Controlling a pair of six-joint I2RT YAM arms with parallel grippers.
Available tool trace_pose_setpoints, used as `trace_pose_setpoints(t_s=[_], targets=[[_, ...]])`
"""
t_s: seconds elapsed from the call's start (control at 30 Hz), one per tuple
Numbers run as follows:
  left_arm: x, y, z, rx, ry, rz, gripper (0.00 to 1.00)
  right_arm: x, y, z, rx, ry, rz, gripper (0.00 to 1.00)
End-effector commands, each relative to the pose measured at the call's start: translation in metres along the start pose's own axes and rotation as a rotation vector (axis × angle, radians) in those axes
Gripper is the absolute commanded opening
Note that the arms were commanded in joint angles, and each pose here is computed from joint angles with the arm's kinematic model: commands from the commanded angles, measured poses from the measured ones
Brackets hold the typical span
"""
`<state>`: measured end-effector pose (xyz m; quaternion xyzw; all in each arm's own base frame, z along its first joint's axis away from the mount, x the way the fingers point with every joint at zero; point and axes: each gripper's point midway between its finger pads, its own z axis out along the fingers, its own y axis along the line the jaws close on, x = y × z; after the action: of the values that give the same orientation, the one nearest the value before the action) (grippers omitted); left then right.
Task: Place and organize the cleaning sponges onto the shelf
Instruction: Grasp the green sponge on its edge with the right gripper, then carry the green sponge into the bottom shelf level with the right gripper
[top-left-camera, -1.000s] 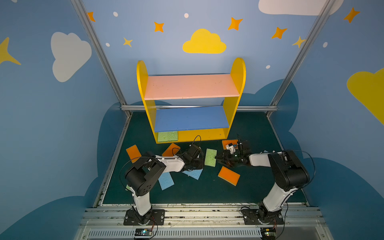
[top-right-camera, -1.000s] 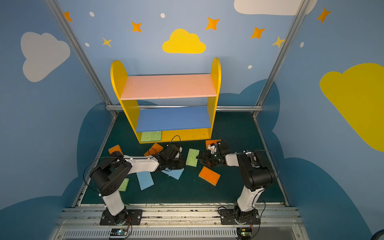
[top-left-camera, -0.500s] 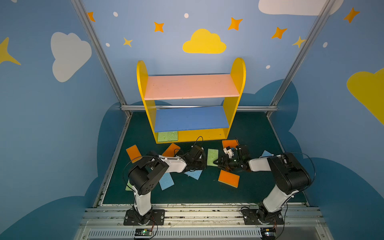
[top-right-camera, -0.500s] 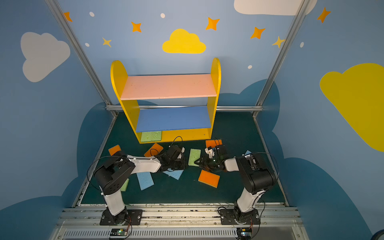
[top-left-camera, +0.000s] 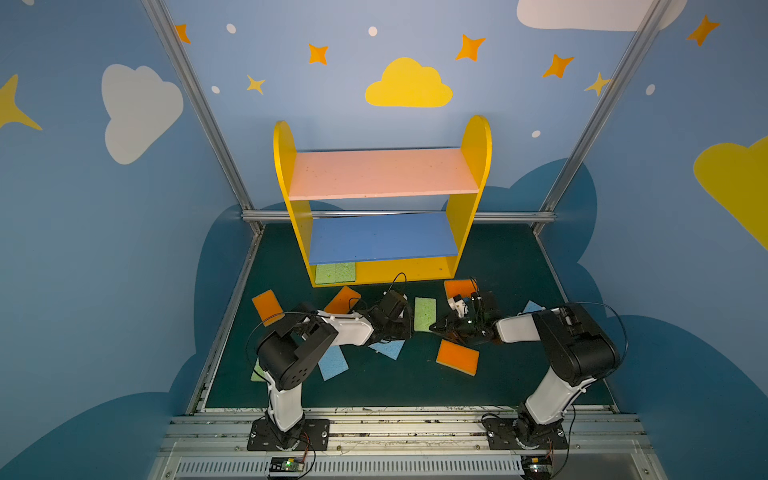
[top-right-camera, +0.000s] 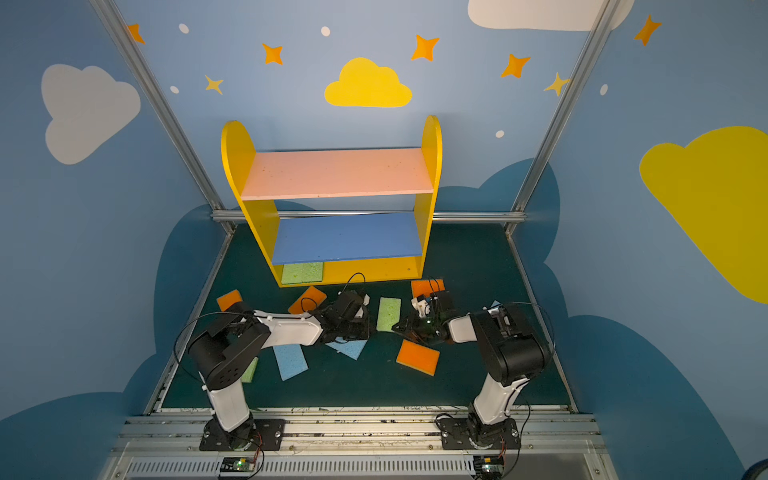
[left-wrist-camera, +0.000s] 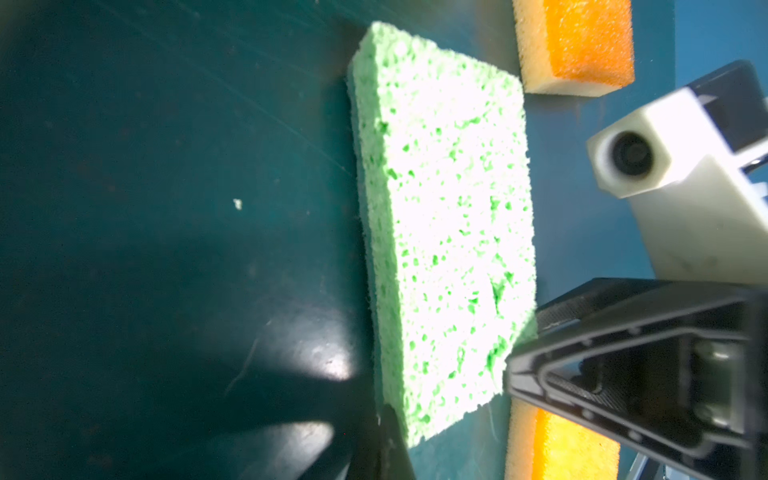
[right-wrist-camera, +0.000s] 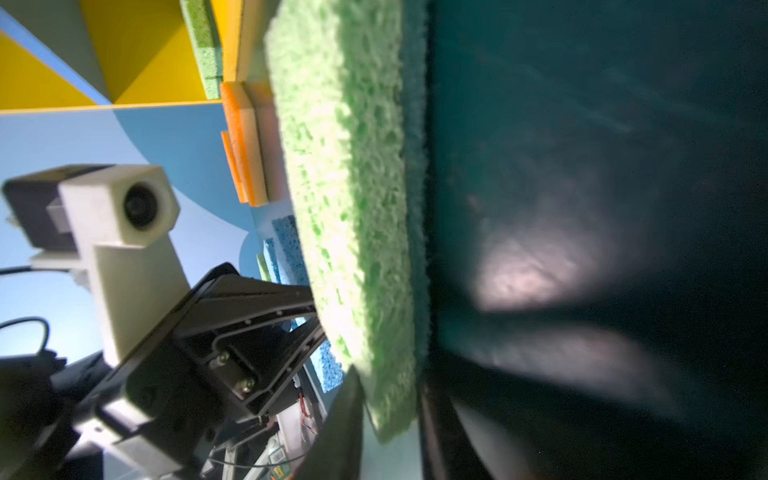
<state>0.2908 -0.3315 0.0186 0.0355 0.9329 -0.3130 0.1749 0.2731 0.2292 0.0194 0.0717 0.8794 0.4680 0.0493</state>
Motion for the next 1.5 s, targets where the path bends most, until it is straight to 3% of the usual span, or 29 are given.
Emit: trace_pose_setpoints(t_s=[0.0, 0.17, 0.27, 0.4, 0.57, 1.27, 1.4, 1.47], targets=[[0.013, 0.006, 0.002, -0.028, 0.044, 0.001, 0.03, 0.011, -0.030, 0.002, 0.106, 0.010, 0.079, 0.10], [0.011, 0.006, -0.003, -0.039, 0.035, 0.007, 0.05, 0.009, -0.025, -0.001, 0.100, -0.001, 0.068, 0.00], [0.009, 0.007, -0.010, -0.050, 0.021, 0.015, 0.21, 0.008, -0.020, -0.002, 0.088, -0.005, 0.058, 0.00], [0.008, 0.014, -0.022, -0.085, -0.003, 0.031, 0.53, 0.007, -0.011, -0.005, 0.064, -0.012, 0.038, 0.00], [0.004, 0.021, -0.038, -0.089, -0.039, 0.018, 0.70, 0.006, 0.003, -0.007, 0.027, -0.018, 0.004, 0.00], [-0.007, 0.031, -0.095, -0.133, -0.188, 0.019, 0.86, 0.001, 0.050, 0.015, -0.037, 0.005, -0.086, 0.00], [-0.012, 0.043, -0.117, -0.199, -0.242, 0.001, 0.98, -0.010, 0.064, 0.023, -0.057, 0.001, -0.103, 0.00], [-0.014, 0.049, -0.127, -0.213, -0.269, -0.004, 0.99, -0.012, 0.066, 0.026, -0.059, 0.004, -0.106, 0.00]])
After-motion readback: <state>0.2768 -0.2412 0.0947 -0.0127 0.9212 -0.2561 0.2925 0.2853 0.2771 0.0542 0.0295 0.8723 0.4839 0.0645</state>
